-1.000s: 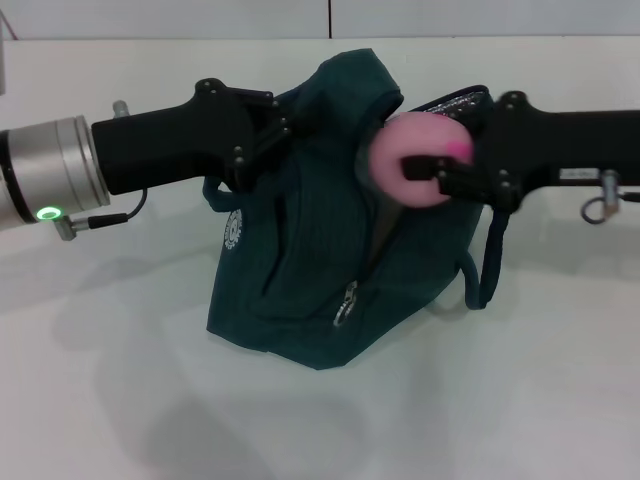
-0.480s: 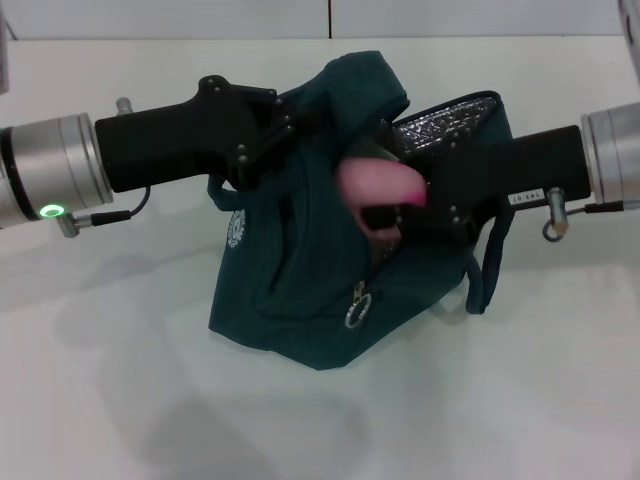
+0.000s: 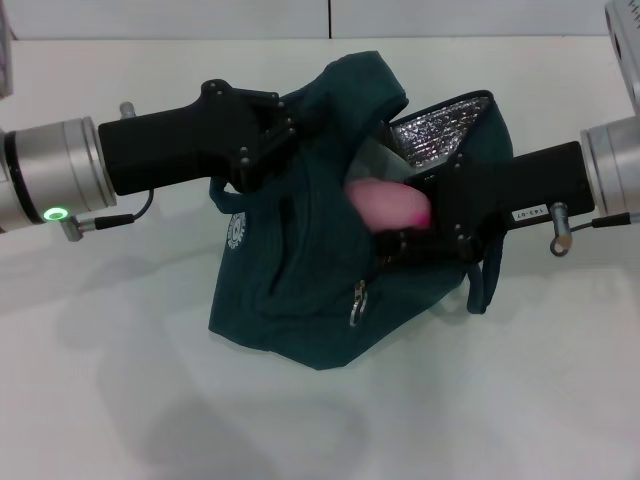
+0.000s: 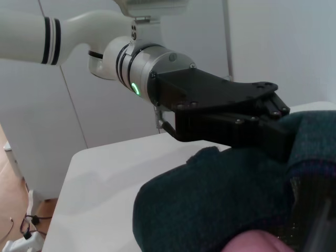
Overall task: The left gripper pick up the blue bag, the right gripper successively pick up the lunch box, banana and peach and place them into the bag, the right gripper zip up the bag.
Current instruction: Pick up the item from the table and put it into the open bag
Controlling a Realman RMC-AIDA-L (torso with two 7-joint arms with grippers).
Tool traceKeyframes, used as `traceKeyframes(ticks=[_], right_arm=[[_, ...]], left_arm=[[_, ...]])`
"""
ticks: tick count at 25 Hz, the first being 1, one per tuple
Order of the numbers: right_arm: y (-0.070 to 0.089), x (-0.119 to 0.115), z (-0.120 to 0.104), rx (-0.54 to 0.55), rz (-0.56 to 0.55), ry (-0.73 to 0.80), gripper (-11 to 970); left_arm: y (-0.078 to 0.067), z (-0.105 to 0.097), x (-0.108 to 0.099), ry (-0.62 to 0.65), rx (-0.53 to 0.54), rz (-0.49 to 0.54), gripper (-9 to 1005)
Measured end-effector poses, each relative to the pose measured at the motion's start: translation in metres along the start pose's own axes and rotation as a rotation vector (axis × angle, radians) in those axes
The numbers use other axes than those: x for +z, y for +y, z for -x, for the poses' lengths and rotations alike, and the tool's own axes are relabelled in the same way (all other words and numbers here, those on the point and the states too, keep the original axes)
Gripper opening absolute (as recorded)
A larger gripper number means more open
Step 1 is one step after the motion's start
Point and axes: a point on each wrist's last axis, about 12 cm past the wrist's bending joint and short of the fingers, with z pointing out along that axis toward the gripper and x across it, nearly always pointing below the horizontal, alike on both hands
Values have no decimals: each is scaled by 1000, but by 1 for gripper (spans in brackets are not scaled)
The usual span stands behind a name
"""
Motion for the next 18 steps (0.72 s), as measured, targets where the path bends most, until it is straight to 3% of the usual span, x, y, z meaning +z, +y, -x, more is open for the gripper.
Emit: traceKeyframes(ticks=[5,10,18], right_arm=[[2,-2,-2,8,-6,-9,434],[6,-11,-3,-10,-31,-42,638],[10,-24,-6,-17,-72,-102,752]], left_arm=[[0,-2,0,0,-6,2,37],[0,-3,-1,-2,1,8,37],[0,-5,-1,-2,1,14,37]])
